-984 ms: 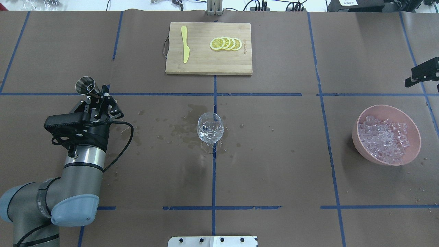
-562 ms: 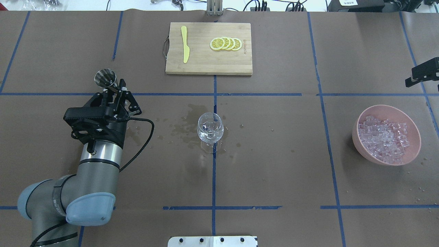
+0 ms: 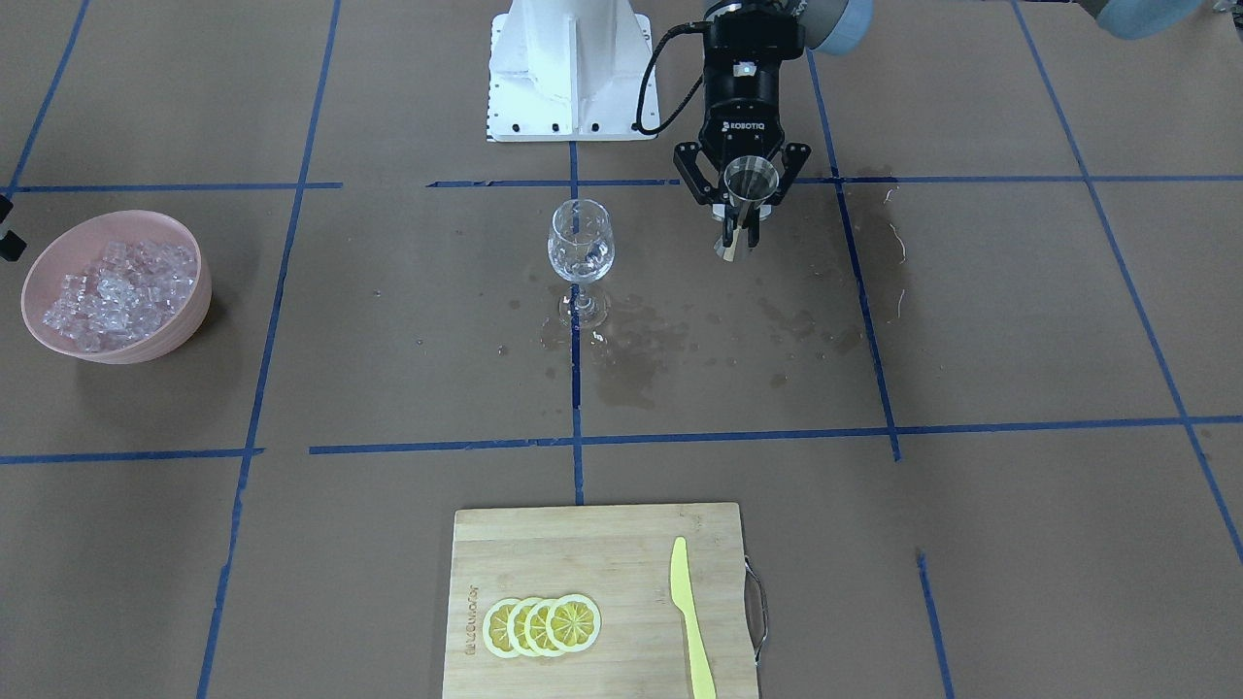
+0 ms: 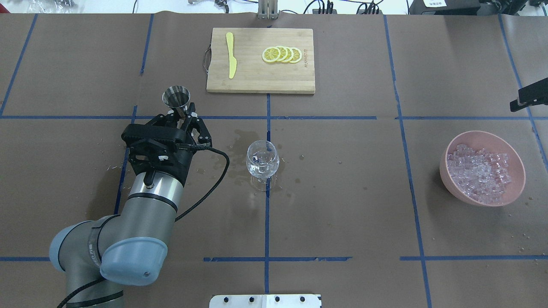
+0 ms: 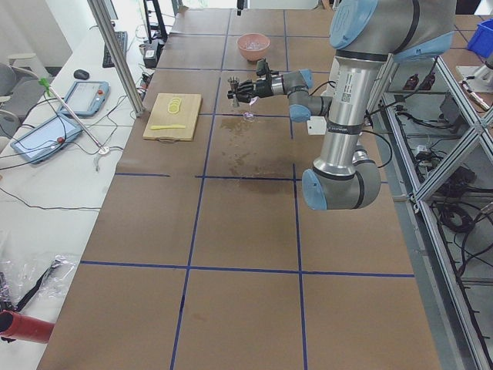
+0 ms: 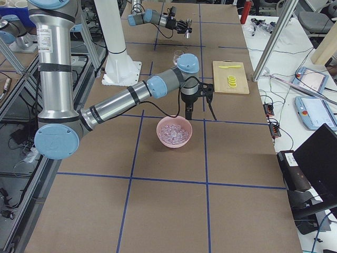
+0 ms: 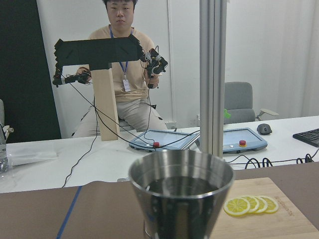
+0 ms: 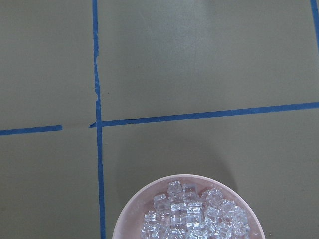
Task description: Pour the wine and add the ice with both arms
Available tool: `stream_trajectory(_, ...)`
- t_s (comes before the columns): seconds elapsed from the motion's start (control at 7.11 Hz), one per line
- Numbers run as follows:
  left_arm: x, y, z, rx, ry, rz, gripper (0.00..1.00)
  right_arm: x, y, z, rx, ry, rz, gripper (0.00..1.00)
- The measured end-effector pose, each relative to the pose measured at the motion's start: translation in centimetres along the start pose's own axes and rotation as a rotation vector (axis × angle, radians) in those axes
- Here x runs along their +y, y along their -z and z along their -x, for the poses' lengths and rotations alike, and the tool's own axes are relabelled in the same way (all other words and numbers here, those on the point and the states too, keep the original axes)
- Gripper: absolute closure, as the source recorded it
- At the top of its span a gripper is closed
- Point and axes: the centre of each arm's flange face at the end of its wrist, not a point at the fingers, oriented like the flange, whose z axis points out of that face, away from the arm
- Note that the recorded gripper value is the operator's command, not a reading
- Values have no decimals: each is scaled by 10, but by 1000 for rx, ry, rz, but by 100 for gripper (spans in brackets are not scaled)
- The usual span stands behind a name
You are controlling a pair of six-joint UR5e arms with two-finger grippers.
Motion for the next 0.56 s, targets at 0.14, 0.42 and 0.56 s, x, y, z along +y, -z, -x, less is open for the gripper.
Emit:
stream_trajectory(0.14, -4, 2, -6, 11, 2, 3, 100, 6, -1, -6, -3, 3, -5, 0)
stream_trajectory(0.42, -10, 4, -18, 26, -37, 3, 100, 20, 3, -10, -7, -10, -6, 0)
stream_trajectory(0.56, -9, 5, -20, 28, -70, 4, 100, 27, 3, -6, -10, -18, -1, 0)
